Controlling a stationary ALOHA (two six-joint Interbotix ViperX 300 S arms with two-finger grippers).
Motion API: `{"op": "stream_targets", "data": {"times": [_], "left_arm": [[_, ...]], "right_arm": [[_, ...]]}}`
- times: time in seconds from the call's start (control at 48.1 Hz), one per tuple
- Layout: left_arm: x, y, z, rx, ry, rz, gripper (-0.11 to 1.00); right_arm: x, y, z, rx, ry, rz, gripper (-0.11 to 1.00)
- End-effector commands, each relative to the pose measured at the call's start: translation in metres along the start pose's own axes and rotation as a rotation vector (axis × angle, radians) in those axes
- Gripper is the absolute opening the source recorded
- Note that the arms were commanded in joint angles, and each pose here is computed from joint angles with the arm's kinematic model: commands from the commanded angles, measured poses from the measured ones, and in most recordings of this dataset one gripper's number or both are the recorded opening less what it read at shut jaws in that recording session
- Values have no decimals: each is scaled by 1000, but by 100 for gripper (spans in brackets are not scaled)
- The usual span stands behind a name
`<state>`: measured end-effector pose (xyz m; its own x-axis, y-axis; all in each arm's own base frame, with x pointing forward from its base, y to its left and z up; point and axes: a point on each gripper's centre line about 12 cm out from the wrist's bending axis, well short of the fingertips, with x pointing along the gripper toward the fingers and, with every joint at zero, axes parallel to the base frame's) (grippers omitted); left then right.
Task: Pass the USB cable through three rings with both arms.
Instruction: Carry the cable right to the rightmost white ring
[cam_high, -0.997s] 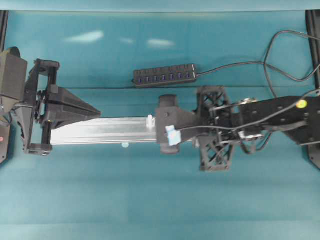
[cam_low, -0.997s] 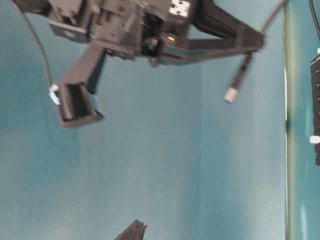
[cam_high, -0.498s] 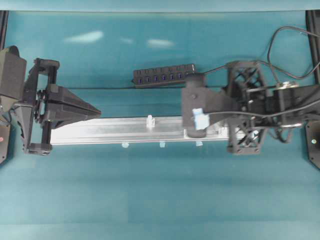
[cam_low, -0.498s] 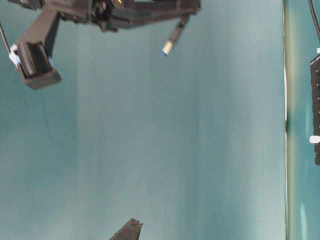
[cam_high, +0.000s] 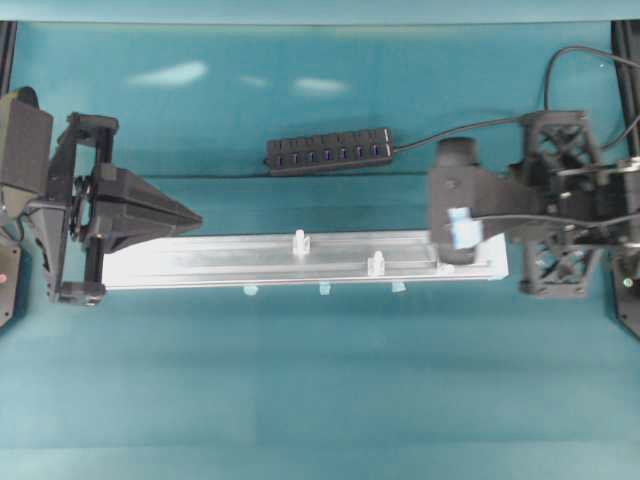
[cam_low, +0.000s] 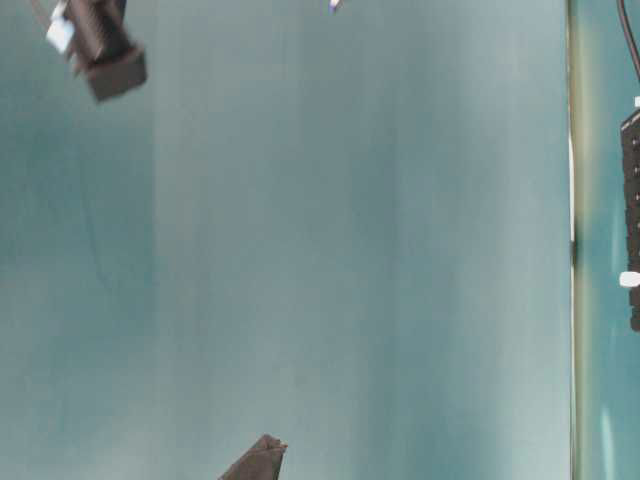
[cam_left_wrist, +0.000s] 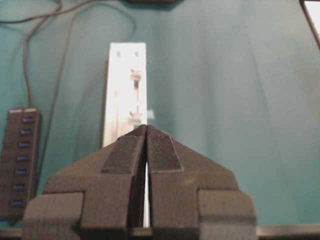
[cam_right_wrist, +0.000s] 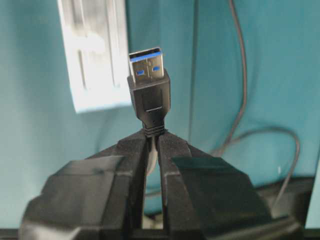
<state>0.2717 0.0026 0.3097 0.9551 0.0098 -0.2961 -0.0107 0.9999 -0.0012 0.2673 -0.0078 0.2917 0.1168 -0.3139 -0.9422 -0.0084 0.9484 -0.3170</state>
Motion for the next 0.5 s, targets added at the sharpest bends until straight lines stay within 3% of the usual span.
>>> {"op": "stream_targets", "data": {"times": [0.0,0.312,0.478], "left_arm": [[-2,1,14,-1,-43,4,2],[-1,4,15,-2,-43,13,2],[-1,7,15,-6,-43,25,2]], "right_arm": [[-7,-5,-12,14,-25,-5,-8],[8,-4,-51,105,-36,6,-8],[34,12,-58,126,-51,67,-8]]}}
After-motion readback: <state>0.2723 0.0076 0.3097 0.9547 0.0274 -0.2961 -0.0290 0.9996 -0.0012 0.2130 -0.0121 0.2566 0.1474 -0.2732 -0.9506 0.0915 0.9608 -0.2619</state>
